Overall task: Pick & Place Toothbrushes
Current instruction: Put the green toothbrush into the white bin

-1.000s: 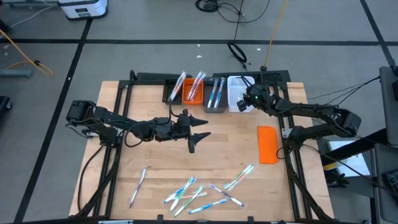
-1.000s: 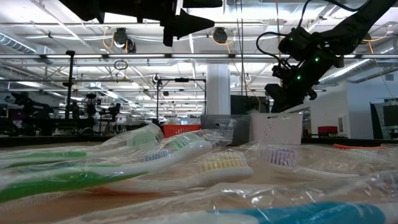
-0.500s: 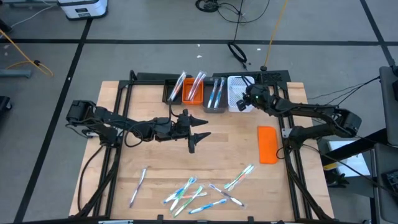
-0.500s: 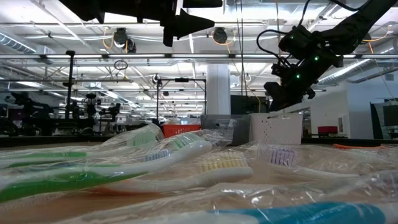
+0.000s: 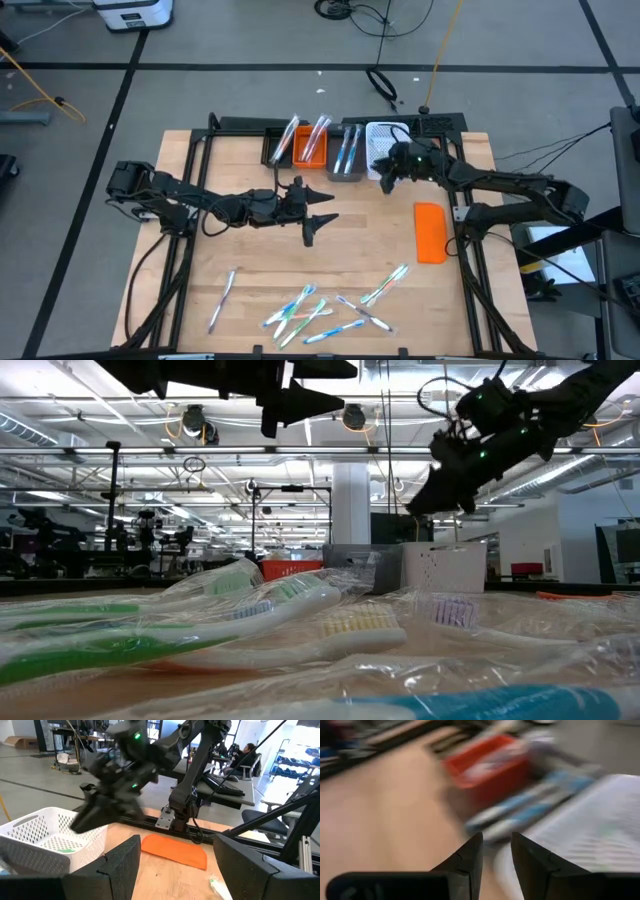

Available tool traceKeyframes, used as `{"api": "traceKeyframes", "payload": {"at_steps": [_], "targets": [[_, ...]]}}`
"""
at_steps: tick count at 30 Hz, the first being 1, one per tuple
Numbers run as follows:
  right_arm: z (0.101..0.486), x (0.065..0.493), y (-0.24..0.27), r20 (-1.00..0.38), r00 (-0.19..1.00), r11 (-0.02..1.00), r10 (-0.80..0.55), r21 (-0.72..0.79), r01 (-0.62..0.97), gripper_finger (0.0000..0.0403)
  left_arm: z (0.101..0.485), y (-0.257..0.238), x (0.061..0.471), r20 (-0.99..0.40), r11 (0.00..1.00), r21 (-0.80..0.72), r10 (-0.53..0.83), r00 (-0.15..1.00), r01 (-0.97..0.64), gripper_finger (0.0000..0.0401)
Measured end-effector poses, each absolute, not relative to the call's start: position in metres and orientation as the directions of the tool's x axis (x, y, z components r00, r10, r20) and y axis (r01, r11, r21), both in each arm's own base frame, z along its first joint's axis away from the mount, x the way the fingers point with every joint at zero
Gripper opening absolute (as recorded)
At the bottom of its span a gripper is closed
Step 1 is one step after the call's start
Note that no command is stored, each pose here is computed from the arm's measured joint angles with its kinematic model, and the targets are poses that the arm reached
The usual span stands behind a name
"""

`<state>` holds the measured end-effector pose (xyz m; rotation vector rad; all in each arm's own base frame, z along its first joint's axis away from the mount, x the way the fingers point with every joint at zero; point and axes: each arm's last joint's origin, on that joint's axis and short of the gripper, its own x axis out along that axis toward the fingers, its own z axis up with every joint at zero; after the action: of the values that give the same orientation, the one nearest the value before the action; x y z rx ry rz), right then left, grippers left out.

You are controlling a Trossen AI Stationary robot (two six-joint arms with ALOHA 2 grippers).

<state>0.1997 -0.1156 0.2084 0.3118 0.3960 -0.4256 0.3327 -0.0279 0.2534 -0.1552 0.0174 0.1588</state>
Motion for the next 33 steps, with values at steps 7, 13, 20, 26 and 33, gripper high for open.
{"api": "traceKeyframes", "payload": {"at_steps": [7,13,20,26,33], "targets": [[0.22,0.204,-0.065,-0.389,0.906,0.927,0.163,0.375,-0.006,0.0089,0.252,-0.028,0.333,-0.042,0.976,-0.149,0.156,0.987,-0.161,0.0253],[0.21,0.203,-0.015,-0.497,0.774,0.869,0.392,0.476,-0.135,0.0089,0.252,-0.028,0.333,-0.042,0.976,-0.149,0.156,0.987,-0.161,0.0253],[0.198,0.198,0.037,-0.627,0.655,0.889,0.422,0.427,-0.164,0.0089,0.252,-0.028,0.333,-0.043,0.976,-0.148,0.156,0.987,-0.161,0.0253],[0.19,0.193,0.068,-0.681,0.602,0.894,0.418,0.426,-0.139,0.0089,0.252,-0.028,0.333,-0.045,0.976,-0.147,0.156,0.987,-0.161,0.0253],[0.175,0.189,0.092,-0.751,0.55,0.92,0.365,0.382,-0.089,0.0089,0.252,-0.028,0.333,-0.048,0.976,-0.146,0.156,0.987,-0.162,0.0253]]}}
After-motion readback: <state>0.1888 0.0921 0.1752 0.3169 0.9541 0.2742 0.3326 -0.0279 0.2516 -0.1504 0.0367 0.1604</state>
